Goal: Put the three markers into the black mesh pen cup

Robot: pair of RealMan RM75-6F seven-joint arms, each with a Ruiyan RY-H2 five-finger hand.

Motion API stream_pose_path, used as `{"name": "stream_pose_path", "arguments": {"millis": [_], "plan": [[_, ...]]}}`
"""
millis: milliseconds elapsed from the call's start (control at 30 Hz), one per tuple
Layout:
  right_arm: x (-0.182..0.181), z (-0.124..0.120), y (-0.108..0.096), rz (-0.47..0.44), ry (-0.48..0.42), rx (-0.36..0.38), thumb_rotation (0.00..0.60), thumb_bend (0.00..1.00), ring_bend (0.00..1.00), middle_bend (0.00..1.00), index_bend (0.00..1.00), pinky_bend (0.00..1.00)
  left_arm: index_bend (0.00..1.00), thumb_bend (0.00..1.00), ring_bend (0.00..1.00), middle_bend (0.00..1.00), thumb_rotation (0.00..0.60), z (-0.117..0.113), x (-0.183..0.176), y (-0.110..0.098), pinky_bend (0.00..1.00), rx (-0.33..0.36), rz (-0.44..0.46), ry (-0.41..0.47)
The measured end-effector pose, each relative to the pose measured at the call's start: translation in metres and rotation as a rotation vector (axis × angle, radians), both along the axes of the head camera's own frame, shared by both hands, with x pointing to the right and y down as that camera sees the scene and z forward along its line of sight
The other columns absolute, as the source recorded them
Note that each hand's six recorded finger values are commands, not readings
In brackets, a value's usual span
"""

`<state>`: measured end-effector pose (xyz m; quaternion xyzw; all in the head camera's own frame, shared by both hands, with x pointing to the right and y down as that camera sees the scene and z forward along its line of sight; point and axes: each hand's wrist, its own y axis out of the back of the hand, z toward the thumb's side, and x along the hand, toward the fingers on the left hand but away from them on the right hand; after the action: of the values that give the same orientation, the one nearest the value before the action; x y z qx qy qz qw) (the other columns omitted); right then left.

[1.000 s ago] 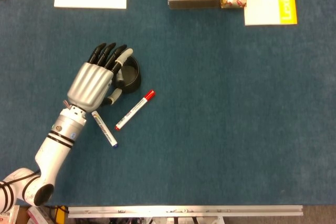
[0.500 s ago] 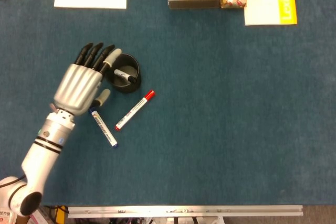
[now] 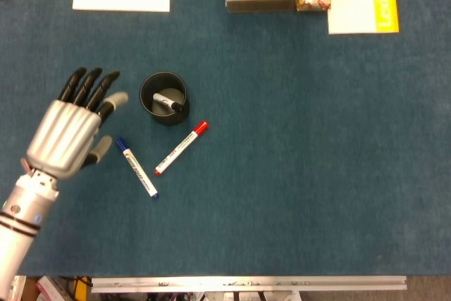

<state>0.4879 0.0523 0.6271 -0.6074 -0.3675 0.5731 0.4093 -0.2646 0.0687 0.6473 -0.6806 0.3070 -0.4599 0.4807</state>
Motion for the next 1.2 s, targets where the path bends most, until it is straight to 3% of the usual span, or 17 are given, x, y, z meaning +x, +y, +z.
{"name": "stream_pose_path", "arguments": {"millis": [200, 500, 1200], "plan": [[0.001, -0.001, 0.000, 0.002, -0.001, 0.001, 0.600, 0.00, 0.11, 0.19, 0.10, 0.41, 0.43, 0.31, 0.00, 0.07, 0.600, 0.007, 0.003, 0.022, 0.07, -0.091, 0.050, 0.007], [0.001, -0.002, 0.000, 0.003, -0.004, 0.006, 0.600, 0.00, 0.11, 0.19, 0.10, 0.41, 0.44, 0.31, 0.00, 0.07, 0.600, 0.029, 0.004, 0.042, 0.07, -0.184, 0.105, 0.023], [0.001, 0.000, 0.000, 0.004, 0.001, -0.001, 0.600, 0.00, 0.11, 0.20, 0.10, 0.41, 0.44, 0.31, 0.00, 0.06, 0.600, 0.066, 0.008, 0.053, 0.07, -0.208, 0.227, 0.024]]}}
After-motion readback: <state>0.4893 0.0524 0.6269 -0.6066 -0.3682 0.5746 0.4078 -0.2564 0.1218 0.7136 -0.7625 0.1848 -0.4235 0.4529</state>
